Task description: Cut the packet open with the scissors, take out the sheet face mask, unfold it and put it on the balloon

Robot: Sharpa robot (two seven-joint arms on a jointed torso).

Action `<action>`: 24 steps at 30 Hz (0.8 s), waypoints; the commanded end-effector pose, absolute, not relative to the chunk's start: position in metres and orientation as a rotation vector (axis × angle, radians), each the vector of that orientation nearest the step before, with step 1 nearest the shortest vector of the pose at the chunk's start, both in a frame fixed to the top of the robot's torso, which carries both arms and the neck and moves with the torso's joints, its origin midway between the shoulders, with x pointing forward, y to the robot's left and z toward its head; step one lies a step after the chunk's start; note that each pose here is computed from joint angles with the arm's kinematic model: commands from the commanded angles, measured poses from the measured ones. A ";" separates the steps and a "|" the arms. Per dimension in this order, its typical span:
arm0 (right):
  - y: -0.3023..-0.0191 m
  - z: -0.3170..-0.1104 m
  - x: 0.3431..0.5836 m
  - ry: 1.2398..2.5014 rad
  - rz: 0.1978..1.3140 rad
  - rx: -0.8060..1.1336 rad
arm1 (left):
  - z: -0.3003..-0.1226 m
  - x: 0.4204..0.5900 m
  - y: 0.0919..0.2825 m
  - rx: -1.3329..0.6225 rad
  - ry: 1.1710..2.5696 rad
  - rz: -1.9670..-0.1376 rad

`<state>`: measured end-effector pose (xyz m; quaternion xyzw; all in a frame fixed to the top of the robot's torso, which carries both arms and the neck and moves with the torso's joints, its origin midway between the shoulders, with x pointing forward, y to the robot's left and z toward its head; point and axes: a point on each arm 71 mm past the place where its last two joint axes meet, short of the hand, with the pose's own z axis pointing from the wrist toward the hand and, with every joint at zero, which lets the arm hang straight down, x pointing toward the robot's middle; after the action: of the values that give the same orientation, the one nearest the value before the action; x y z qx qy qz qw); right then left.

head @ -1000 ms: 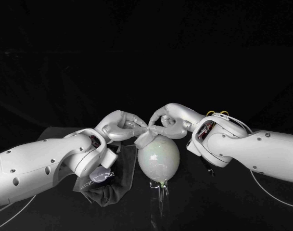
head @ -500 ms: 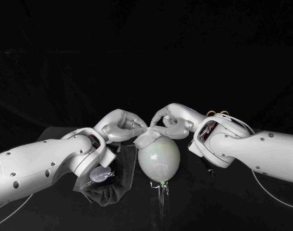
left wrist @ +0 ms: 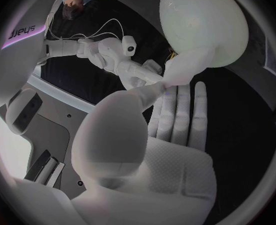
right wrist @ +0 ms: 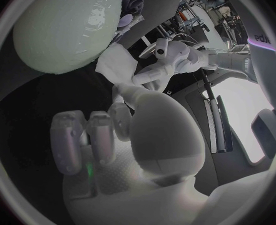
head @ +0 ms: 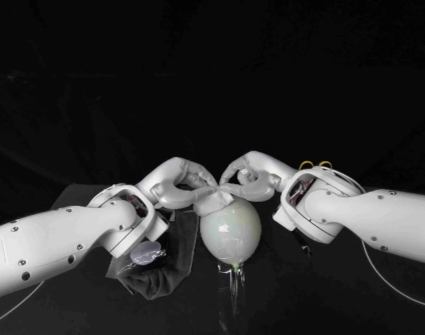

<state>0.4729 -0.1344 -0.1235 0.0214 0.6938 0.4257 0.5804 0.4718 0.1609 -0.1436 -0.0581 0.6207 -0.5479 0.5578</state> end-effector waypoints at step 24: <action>-0.150 -0.129 0.483 1.753 0.991 0.379 | -0.135 0.467 0.159 0.051 1.327 -1.223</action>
<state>0.4822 -0.1481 -0.1277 0.1285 0.7262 0.4133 0.5341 0.4683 0.1604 -0.1358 0.0078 0.5779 -0.5350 0.6162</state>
